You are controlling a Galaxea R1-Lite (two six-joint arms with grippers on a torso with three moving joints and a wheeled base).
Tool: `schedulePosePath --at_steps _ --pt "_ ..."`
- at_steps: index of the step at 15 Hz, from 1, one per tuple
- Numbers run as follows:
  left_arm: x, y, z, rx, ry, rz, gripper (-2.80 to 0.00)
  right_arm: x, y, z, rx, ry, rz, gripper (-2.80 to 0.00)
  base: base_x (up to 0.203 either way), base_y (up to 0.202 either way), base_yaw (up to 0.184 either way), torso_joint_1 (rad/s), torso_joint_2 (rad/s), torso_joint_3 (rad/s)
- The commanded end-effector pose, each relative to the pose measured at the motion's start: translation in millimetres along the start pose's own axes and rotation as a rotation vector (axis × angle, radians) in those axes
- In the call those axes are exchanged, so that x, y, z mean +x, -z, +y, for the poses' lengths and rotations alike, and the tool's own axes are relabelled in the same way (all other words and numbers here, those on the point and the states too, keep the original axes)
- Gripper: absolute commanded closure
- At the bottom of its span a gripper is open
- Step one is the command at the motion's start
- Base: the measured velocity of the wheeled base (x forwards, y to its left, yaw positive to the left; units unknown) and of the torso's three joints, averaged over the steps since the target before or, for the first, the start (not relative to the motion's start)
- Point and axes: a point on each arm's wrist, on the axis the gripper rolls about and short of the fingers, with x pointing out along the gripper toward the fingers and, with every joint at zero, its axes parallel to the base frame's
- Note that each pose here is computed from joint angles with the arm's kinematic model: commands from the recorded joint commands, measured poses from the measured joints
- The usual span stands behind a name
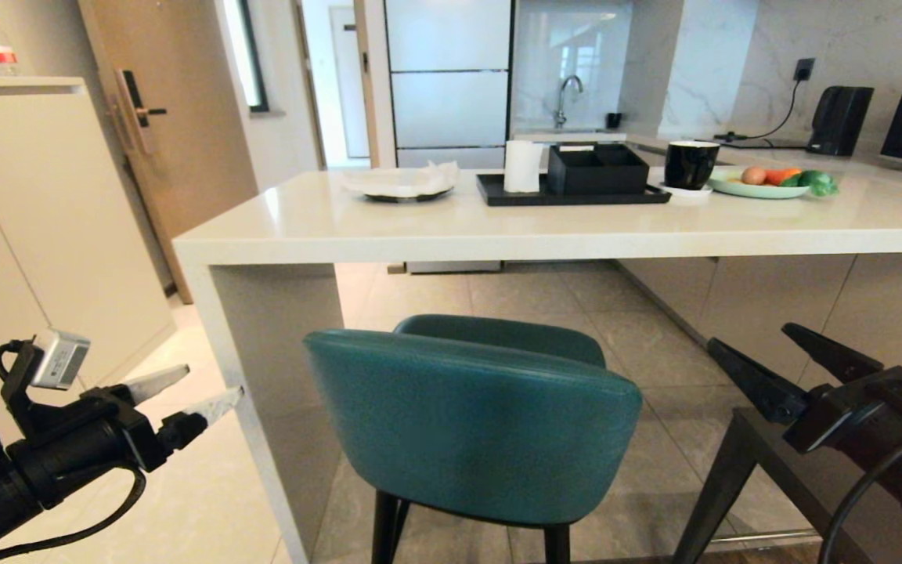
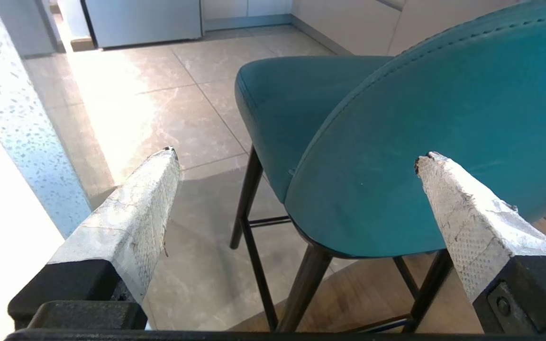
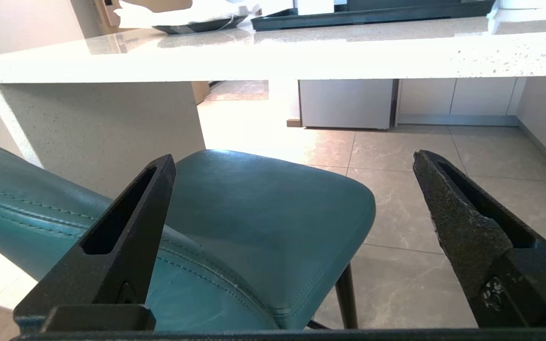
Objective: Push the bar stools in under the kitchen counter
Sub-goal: Pull the blue chair out from under the dining table
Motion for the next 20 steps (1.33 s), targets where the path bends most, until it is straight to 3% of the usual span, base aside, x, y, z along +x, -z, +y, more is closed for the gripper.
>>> schedulePosePath --at_steps 1,4,7,9,10,15,20 --pt "-1 -1 -0.9 0.007 0.005 -0.007 -2.80 -1 -2 0 0.003 0.004 -0.013 -2.80 0.000 0.000 0.000 0.000 0.00 0.000" --pt "-4 -8 -1.0 0.023 -0.005 -0.033 -2.80 -4 -6 -1 0.017 0.014 -0.036 -2.80 0.000 0.000 0.000 0.000 0.00 0.000" --pt "-16 -8 -10.0 -0.010 0.002 -0.035 -2.80 -7 -11 -3 0.036 0.022 -0.064 -2.80 0.000 0.000 0.000 0.000 0.00 0.000" --pt "-14 -12 -10.2 0.000 0.010 -0.049 -2.80 -10 -11 -3 0.049 0.019 -0.060 -2.80 0.000 0.000 0.000 0.000 0.00 0.000" --pt "-10 -17 -7.0 0.013 0.006 -0.068 -2.80 -10 -10 -3 0.051 0.020 -0.055 0.00 0.000 0.000 0.000 0.000 0.00 0.000" --pt "-2 -13 -2.5 -0.020 0.014 -0.053 -2.80 -18 4 -4 0.051 0.032 0.015 0.00 0.000 0.000 0.000 0.000 0.00 0.000" --pt "1 -14 -2.6 -0.028 0.027 -0.052 -2.80 -19 4 -4 0.049 0.047 0.017 0.00 0.000 0.000 0.000 0.000 0.00 0.000"
